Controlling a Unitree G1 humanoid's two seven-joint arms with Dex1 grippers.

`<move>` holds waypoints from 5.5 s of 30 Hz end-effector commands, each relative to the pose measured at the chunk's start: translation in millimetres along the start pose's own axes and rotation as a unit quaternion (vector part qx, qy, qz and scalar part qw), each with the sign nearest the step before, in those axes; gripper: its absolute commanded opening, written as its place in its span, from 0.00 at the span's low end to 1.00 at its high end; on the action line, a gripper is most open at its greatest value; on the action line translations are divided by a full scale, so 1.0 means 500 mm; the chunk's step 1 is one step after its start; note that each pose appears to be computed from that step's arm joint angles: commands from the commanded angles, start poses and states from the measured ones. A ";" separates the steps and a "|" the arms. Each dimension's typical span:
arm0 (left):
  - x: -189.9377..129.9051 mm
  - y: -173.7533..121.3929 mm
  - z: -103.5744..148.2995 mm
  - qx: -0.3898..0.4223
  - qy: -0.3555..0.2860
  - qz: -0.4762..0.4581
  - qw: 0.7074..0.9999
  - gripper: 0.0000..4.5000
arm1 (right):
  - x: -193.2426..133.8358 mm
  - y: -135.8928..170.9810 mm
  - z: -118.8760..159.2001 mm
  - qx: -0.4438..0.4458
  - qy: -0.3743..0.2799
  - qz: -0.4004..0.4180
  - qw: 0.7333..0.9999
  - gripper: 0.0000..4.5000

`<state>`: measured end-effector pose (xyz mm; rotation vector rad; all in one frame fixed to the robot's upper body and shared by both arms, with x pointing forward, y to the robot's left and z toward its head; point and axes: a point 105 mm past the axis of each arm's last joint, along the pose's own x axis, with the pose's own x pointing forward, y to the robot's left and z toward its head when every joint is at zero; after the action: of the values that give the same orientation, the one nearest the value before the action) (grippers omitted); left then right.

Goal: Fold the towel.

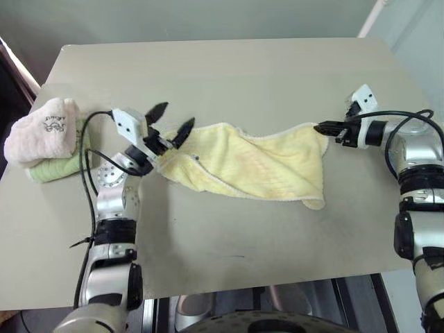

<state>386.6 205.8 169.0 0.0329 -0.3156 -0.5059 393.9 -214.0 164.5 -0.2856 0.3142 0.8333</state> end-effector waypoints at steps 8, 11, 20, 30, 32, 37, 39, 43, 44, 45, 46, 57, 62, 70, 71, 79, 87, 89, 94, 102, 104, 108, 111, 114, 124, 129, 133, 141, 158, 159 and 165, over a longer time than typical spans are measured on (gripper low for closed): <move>-0.014 0.072 -0.003 -0.001 0.030 0.022 0.999 1.00 | -0.073 0.062 0.146 -0.074 -0.090 0.005 0.993 0.01; -0.024 0.072 -0.003 -0.043 0.025 0.001 0.999 1.00 | -0.105 0.068 0.195 -0.097 -0.118 -0.012 0.988 0.01; -0.039 0.106 -0.008 -0.101 0.034 0.021 0.994 1.00 | -0.156 0.101 0.286 -0.145 -0.165 -0.012 0.975 0.01; -0.052 0.106 -0.059 -0.134 0.094 0.006 0.986 1.00 | -0.190 0.164 0.351 -0.195 -0.196 0.028 0.961 0.01; -0.039 0.095 -0.065 -0.154 0.096 -0.004 0.983 1.00 | -0.193 0.176 0.359 -0.203 -0.199 0.035 0.958 0.01; -0.018 0.069 -0.090 -0.160 0.120 -0.025 0.979 1.00 | -0.194 0.191 0.365 -0.214 -0.196 0.044 0.956 0.01; -0.013 0.058 -0.102 -0.160 0.137 -0.032 0.977 1.00 | -0.194 0.194 0.366 -0.216 -0.194 0.044 0.956 0.01; -0.016 0.041 -0.130 -0.161 0.187 -0.050 0.968 1.00 | -0.197 0.197 0.366 -0.218 -0.191 0.044 0.956 0.01; -0.017 0.039 -0.135 -0.164 0.196 -0.050 0.966 1.00 | -0.198 0.196 0.365 -0.218 -0.190 0.042 0.956 0.01; -0.016 0.037 -0.135 -0.166 0.197 -0.052 0.965 1.00 | -0.199 0.195 0.364 -0.217 -0.189 0.041 0.957 0.01; -0.013 0.034 -0.132 -0.174 0.192 -0.058 0.964 1.00 | -0.200 0.194 0.363 -0.217 -0.188 0.040 0.957 0.01; -0.003 0.006 -0.099 -0.308 0.169 -0.116 0.929 1.00 | -0.202 0.196 0.361 -0.213 -0.188 0.041 0.958 0.01; -0.004 0.015 -0.095 -0.318 0.175 -0.106 0.926 1.00 | -0.202 0.192 0.357 -0.212 -0.183 0.036 0.959 0.01; -0.002 0.019 -0.096 -0.347 0.178 -0.091 0.916 0.96 | -0.200 0.188 0.353 -0.213 -0.177 0.031 0.960 0.00; -0.004 0.019 -0.100 -0.343 0.180 -0.089 0.918 0.91 | -0.200 0.188 0.353 -0.214 -0.177 0.030 0.960 0.00; 0.003 0.016 -0.094 -0.372 0.148 -0.084 0.913 0.31 | -0.202 0.187 0.351 -0.213 -0.177 0.024 0.961 0.00; 0.002 0.028 -0.099 -0.362 0.144 -0.060 0.919 0.01 | -0.205 0.188 0.349 -0.215 -0.175 0.019 0.961 0.00; 0.007 0.039 -0.094 -0.336 0.129 -0.045 0.932 0.01 | -0.205 0.184 0.345 -0.216 -0.173 0.014 0.961 0.00; 0.042 0.084 -0.054 -0.272 0.063 0.031 0.960 0.01 | -0.211 0.162 0.338 -0.210 -0.170 -0.011 0.963 0.00; 0.131 0.136 0.097 -0.192 -0.096 0.155 0.964 0.01 | -0.198 0.065 0.312 -0.182 -0.153 -0.099 0.966 0.00; 0.151 0.133 0.125 -0.183 -0.118 0.169 0.961 0.01 | -0.189 0.047 0.307 -0.182 -0.148 -0.115 0.965 0.00; 0.195 0.114 0.206 -0.118 -0.167 0.199 0.958 0.01 | -0.161 0.008 0.311 -0.176 -0.157 -0.150 0.960 0.00; 0.213 0.105 0.244 -0.088 -0.186 0.228 0.952 0.01 | -0.146 -0.014 0.317 -0.172 -0.163 -0.171 0.956 0.00; 0.228 0.100 0.282 -0.109 -0.212 0.238 0.942 0.01 | -0.134 -0.033 0.318 -0.184 -0.161 -0.194 0.950 0.00; 0.264 0.081 0.308 -0.108 -0.136 0.133 0.976 0.01 | -0.207 -0.145 0.371 -0.178 -0.209 -0.347 0.897 0.00; 0.242 0.106 0.260 -0.085 -0.052 0.120 0.988 0.01 | -0.234 -0.162 0.354 -0.177 -0.204 -0.361 0.893 0.00; 0.228 0.119 0.255 -0.108 -0.056 0.119 0.985 0.01 | -0.229 -0.160 0.338 -0.182 -0.195 -0.352 0.897 0.00; 0.224 0.107 0.234 -0.091 -0.048 0.093 0.990 0.01 | -0.223 -0.167 0.336 -0.177 -0.202 -0.364 0.892 0.00; 0.188 0.145 0.276 -0.068 -0.139 0.137 0.978 0.01 | -0.204 -0.171 0.292 -0.198 -0.199 -0.363 0.888 0.00; 0.187 0.136 0.254 -0.076 -0.122 0.113 0.983 0.01 | -0.203 -0.155 0.281 -0.202 -0.201 -0.334 0.898 0.00; 0.166 0.125 0.199 -0.096 -0.080 0.054 0.991 0.01 | -0.203 -0.067 0.228 -0.206 -0.169 -0.215 0.939 0.00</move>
<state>460.5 217.0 270.8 -0.2262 -0.3501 -0.4105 391.7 -268.4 277.7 -0.5521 -0.1505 0.4576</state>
